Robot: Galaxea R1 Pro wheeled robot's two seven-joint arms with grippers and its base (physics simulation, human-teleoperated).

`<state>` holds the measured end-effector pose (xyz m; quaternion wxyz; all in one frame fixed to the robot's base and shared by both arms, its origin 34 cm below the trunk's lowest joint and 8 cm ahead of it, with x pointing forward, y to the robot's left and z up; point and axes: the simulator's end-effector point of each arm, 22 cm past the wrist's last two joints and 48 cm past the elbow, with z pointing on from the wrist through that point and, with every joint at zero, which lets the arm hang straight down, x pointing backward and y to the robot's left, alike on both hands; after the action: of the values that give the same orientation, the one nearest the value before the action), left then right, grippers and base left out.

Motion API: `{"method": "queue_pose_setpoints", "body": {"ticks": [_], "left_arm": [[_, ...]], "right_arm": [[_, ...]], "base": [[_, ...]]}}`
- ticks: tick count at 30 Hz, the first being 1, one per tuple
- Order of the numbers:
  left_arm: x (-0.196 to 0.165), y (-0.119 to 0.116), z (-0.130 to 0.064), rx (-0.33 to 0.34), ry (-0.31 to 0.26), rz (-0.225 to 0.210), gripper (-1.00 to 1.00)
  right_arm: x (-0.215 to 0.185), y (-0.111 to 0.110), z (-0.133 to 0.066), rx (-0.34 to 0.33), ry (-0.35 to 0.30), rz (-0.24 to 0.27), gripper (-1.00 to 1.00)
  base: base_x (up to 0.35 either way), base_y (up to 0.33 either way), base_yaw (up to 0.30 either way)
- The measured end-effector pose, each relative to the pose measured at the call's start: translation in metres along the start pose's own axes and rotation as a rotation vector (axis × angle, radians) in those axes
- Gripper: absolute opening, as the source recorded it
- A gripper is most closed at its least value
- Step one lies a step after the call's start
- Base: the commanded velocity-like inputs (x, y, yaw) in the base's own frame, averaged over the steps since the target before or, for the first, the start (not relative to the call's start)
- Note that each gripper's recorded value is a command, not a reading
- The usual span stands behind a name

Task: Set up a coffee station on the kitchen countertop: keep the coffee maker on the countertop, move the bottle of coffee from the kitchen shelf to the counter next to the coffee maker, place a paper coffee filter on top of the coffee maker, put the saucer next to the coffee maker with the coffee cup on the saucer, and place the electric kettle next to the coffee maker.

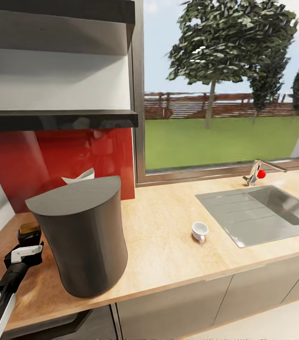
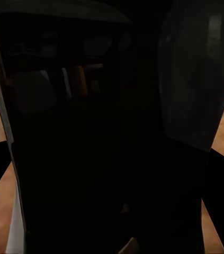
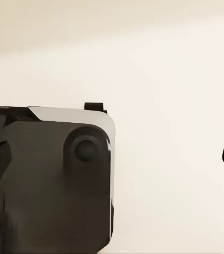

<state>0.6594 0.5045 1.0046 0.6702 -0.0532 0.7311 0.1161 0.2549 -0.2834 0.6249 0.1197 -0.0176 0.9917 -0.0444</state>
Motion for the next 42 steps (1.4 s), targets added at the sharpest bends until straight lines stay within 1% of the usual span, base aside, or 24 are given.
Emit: {"method": "queue_pose_setpoints", "body": {"ticks": [5, 24, 27, 29, 33, 38, 42], "left_arm": [[0.007, -0.001, 0.003, 0.001, 0.007, 0.002, -1.0], [0.007, 0.0, 0.003, -0.003, 0.007, 0.0, -1.0], [0.001, 0.003, 0.003, -0.016, -0.011, -0.012, -1.0], [-0.002, 0.003, 0.003, -0.014, -0.015, -0.008, -1.0], [-0.012, 0.003, 0.005, -0.012, -0.034, 0.001, -1.0], [-0.024, 0.003, 0.007, -0.012, -0.061, 0.008, -1.0], [-0.02, 0.004, 0.006, -0.015, -0.052, 0.007, -1.0]], "right_arm": [[0.001, 0.0, 0.004, 0.0, 0.007, 0.0, 1.0], [0.001, 0.001, 0.004, 0.0, 0.005, 0.002, 1.0], [-0.005, 0.012, 0.004, -0.015, -0.007, 0.006, 1.0], [-0.005, 0.013, 0.004, -0.015, -0.008, 0.007, 1.0], [-0.005, 0.008, 0.004, -0.009, -0.008, 0.01, 1.0], [-0.005, 0.007, 0.004, -0.008, -0.007, 0.011, 1.0], [-0.005, 0.007, 0.004, -0.007, -0.007, 0.011, 1.0]], "base": [[0.0, 0.0, 0.0], [0.0, 0.0, 0.0], [0.0, 0.0, 0.0], [0.0, 0.0, 0.0], [-0.064, 0.003, 0.0], [-0.28, 0.055, 0.0], [-0.146, 0.021, 0.0]]}}
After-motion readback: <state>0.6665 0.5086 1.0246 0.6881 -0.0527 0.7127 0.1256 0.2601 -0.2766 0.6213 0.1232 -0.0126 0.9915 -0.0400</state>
